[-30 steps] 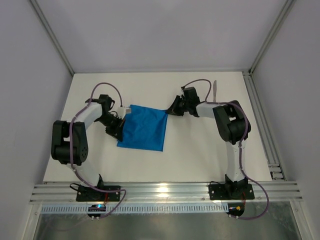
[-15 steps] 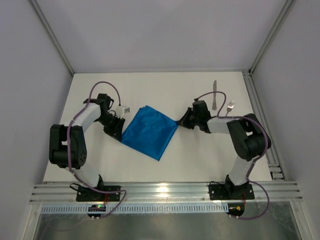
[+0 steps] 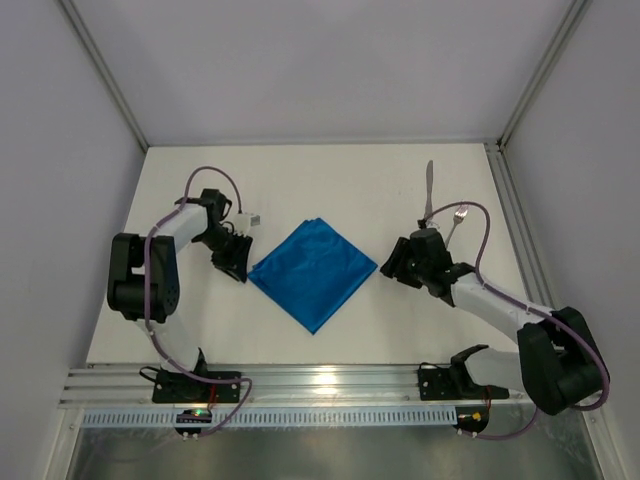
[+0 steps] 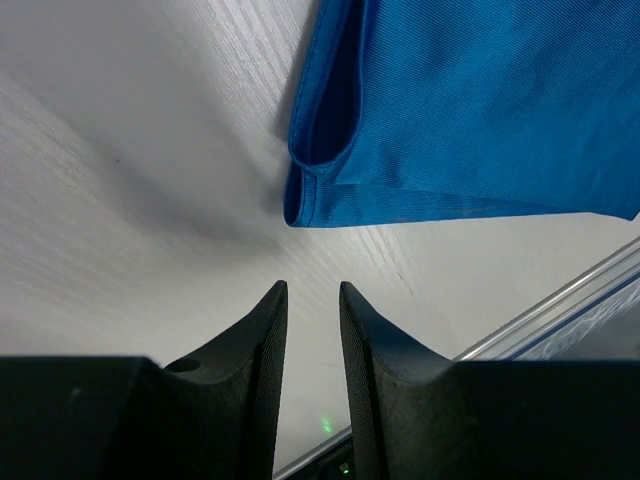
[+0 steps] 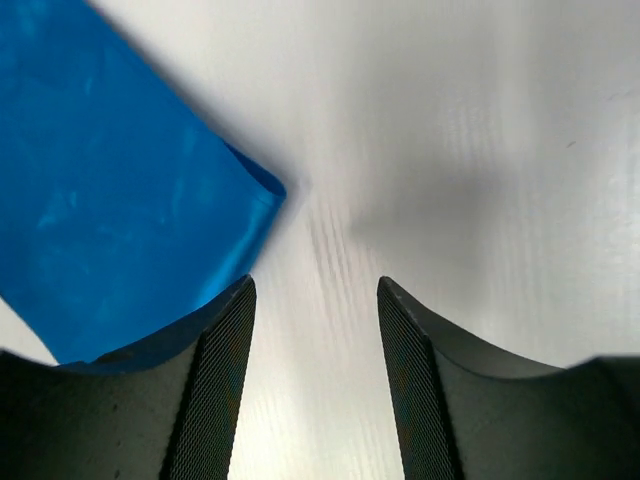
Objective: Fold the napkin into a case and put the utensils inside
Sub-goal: Rotate the rectangle-folded napkin at the center of the board.
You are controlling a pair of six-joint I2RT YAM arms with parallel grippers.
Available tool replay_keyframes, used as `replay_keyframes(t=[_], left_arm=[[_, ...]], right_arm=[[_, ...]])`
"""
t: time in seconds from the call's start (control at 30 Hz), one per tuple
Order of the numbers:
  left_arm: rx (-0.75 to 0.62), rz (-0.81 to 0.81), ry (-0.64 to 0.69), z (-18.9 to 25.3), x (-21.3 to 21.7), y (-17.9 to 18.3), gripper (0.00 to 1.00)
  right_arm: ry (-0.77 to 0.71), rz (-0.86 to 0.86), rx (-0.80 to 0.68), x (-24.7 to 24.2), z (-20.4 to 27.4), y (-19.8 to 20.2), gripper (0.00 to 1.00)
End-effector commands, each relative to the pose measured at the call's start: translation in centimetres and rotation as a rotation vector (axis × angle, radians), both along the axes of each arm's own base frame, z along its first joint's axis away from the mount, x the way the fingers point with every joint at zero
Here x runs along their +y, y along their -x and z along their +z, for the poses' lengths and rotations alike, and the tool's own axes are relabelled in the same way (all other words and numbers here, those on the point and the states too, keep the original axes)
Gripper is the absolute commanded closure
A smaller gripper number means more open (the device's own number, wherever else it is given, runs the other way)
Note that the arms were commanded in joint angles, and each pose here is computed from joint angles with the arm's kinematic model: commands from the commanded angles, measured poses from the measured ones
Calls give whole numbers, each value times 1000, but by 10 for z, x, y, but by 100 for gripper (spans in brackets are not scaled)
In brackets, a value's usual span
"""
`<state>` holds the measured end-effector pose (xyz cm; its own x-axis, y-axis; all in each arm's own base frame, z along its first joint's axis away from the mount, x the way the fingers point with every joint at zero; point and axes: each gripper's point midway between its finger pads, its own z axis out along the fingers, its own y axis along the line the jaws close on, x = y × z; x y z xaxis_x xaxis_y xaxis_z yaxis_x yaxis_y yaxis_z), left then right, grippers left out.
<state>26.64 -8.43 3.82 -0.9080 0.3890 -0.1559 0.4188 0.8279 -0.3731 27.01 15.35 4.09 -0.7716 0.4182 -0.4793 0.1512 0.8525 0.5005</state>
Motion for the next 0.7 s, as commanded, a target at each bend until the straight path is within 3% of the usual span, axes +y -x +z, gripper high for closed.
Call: replay_keyframes(t=[0.0, 0.1, 0.27, 0.4, 0.5, 0.67], left_arm=[[-36, 49, 31, 0, -8, -19, 70], [-65, 91, 29, -5, -8, -28, 71], [-189, 85, 98, 23, -19, -44, 71], [-273, 57, 85, 28, -21, -60, 69], [-225, 29, 69, 13, -25, -58, 66], [-233, 4, 15, 1, -28, -62, 66]], right_arm=[[235, -12, -146, -30, 47, -24, 45], [260, 107, -273, 4, 83, -42, 53], [194, 282, -280, 61, 83, -48, 71], [179, 267, -278, 60, 80, -63, 72], [94, 357, -237, 64, 74, -75, 72], [150, 444, -167, 67, 56, -92, 73]])
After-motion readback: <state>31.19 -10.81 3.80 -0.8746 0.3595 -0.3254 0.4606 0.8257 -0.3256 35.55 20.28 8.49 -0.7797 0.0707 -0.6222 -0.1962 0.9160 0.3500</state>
